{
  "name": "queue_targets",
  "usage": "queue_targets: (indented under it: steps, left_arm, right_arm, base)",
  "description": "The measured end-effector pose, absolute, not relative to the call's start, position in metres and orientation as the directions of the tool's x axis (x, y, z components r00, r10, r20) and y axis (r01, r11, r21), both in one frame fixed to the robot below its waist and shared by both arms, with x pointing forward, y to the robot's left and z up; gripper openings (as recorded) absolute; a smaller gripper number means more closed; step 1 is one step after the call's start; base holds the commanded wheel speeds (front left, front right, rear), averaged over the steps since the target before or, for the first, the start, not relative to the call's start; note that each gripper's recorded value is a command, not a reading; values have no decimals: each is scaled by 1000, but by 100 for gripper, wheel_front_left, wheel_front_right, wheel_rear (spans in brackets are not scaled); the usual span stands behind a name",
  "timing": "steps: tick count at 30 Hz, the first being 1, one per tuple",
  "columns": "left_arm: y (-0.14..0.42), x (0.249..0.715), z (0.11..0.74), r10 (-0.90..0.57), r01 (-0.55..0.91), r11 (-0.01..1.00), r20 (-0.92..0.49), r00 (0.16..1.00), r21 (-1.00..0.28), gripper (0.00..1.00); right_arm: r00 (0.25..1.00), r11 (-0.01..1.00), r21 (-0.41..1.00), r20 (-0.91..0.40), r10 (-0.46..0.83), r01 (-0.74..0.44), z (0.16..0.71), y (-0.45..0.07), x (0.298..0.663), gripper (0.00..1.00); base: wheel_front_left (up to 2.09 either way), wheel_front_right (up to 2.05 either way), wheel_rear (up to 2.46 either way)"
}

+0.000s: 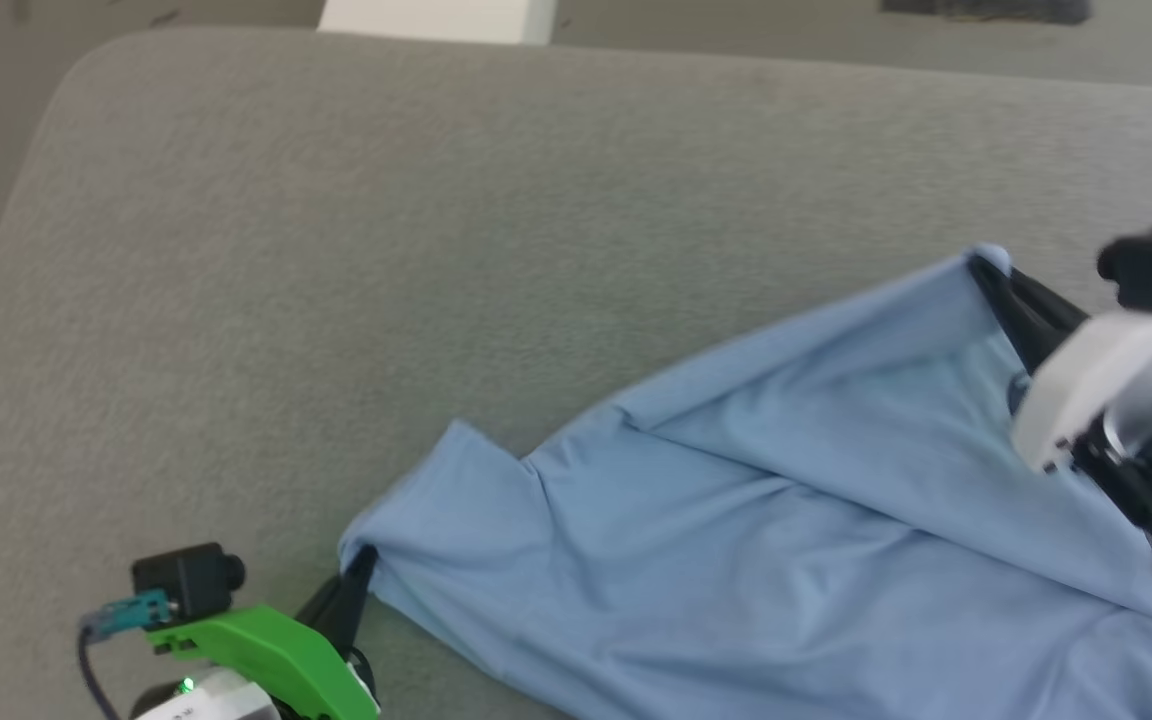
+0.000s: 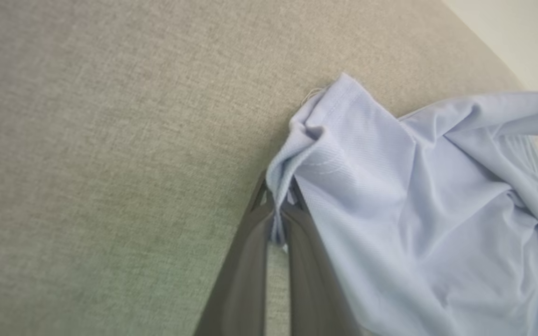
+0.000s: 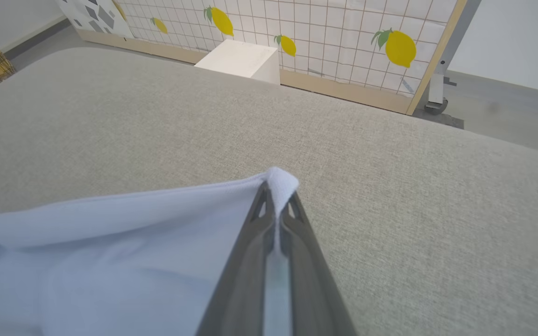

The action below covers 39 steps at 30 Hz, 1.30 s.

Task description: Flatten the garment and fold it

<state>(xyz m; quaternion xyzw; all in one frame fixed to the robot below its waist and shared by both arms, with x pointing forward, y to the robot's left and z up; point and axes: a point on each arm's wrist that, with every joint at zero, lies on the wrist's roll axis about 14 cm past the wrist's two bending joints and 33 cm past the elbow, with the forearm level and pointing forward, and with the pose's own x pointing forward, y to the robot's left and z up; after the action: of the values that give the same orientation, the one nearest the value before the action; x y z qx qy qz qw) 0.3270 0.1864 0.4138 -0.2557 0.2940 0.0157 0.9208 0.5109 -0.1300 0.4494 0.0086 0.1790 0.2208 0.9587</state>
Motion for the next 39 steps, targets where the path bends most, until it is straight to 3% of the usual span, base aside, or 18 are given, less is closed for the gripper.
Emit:
queue_targets:
  steps: [8,13,17,29,39]
  left_arm:
    - [173,372,476,-193,12,888,-348,917,-460,0]
    - [165,422,555,-232,164,888,-111,966,-429,0]
    - [146,457,612,-291,275,837,42,956,-473,0]
    - [132,572,709,-247,350,776,258,934,-524,0]
    - [155,650,776,-44,314,800,472,880,-511,0]
  right_arm:
    - [897,947,47,-311,315,-316,494,-189,466,0]
    - [927,958,-29,-263,269,-286,546,-208,452,0]
    - [940,958,-112,-250,231,-266,577,-221,452,0]
    - [959,926,-272,-185,217,-262,643,-215,535,0]
    - [988,923,-354,-79,133,-153,667,-219,625,0]
  base:
    - [0,0,0]
    - [0,0,0]
    - [0,0,0]
    - [0,0,0]
    - [0,0,0]
